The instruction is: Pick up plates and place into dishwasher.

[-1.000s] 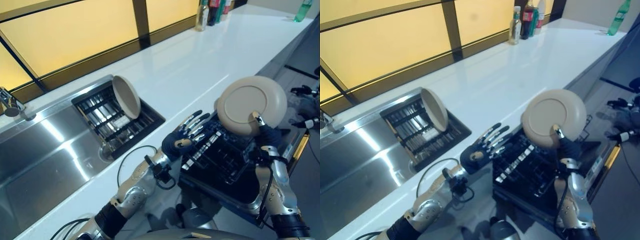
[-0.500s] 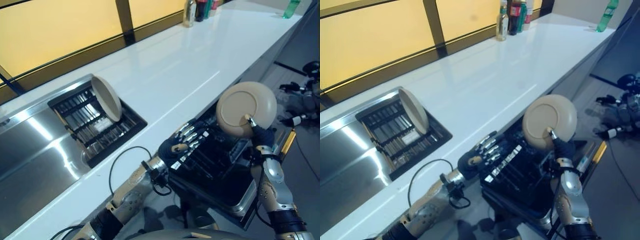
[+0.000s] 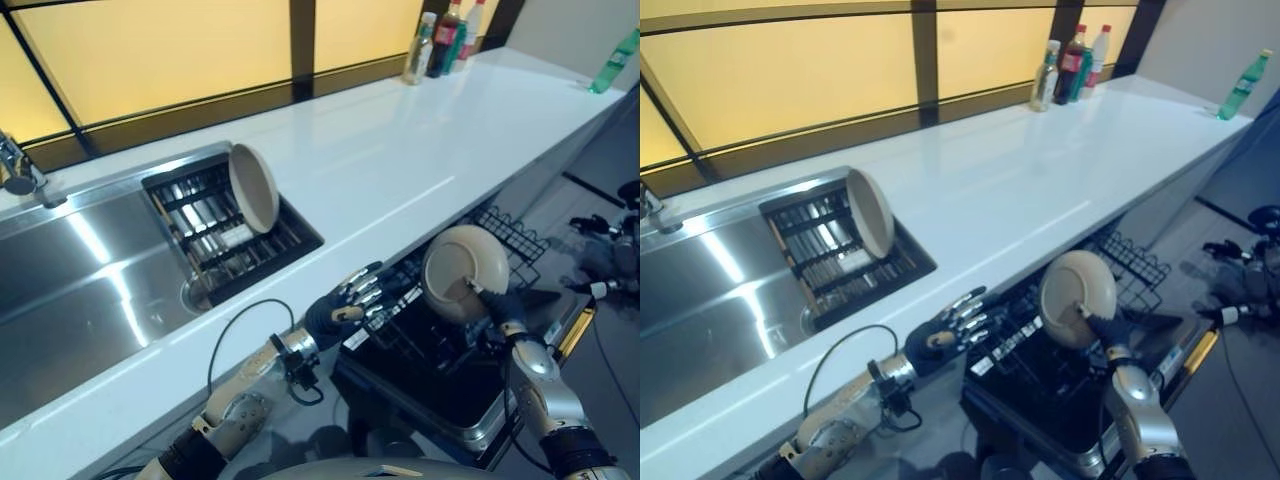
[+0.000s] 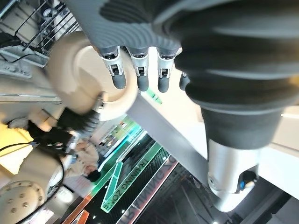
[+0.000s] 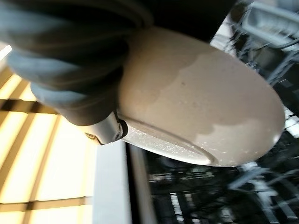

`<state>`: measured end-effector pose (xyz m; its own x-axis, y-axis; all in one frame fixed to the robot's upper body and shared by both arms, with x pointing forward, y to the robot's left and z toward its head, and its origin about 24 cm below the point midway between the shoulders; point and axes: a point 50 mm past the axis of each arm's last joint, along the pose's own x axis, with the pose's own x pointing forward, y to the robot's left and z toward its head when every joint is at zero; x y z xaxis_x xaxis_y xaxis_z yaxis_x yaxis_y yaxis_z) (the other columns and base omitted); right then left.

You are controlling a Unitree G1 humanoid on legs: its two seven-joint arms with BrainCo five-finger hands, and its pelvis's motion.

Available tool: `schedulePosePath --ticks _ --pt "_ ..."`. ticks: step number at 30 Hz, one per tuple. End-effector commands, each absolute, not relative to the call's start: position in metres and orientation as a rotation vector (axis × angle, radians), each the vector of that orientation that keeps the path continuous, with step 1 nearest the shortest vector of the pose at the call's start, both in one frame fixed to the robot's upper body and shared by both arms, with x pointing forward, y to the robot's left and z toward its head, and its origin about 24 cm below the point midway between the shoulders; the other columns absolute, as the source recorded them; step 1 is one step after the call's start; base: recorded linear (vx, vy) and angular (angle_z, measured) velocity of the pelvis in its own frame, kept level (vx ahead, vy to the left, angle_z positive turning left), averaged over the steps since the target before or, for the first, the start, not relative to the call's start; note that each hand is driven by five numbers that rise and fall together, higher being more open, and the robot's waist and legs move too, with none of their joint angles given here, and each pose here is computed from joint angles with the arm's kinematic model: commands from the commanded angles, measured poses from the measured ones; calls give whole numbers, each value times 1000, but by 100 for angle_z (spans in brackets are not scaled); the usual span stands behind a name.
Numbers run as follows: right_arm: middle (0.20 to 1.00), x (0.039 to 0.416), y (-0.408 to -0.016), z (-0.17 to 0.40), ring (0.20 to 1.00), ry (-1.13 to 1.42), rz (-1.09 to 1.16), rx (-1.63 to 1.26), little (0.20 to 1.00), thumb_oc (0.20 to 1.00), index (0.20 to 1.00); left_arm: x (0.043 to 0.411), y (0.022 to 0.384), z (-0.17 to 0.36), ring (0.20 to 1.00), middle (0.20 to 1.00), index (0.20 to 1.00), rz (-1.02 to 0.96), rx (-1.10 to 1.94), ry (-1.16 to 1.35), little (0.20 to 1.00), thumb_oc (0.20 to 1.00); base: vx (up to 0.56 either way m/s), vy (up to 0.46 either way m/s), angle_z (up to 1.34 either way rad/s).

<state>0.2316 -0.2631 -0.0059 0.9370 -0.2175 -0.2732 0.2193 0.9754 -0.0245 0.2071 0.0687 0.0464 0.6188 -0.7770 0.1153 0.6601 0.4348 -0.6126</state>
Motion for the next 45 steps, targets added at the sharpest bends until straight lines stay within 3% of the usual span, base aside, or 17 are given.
schedulePosePath --ticks 1,32,45 --pt "200 257 -278 26 200 152 -218 -68 200 200 200 200 73 55 1000 1000 1000 -945 -698 145 1000 1000 54 -85 13" --pt "200 243 -291 -39 200 537 -40 -310 200 200 200 190 104 32 1000 1000 1000 -1030 -602 353 1000 1000 43 -80 10" --pt "200 241 -312 -50 200 745 67 -718 200 200 200 187 103 31 1000 1000 1000 -1072 -622 392 1000 1000 40 2 4"
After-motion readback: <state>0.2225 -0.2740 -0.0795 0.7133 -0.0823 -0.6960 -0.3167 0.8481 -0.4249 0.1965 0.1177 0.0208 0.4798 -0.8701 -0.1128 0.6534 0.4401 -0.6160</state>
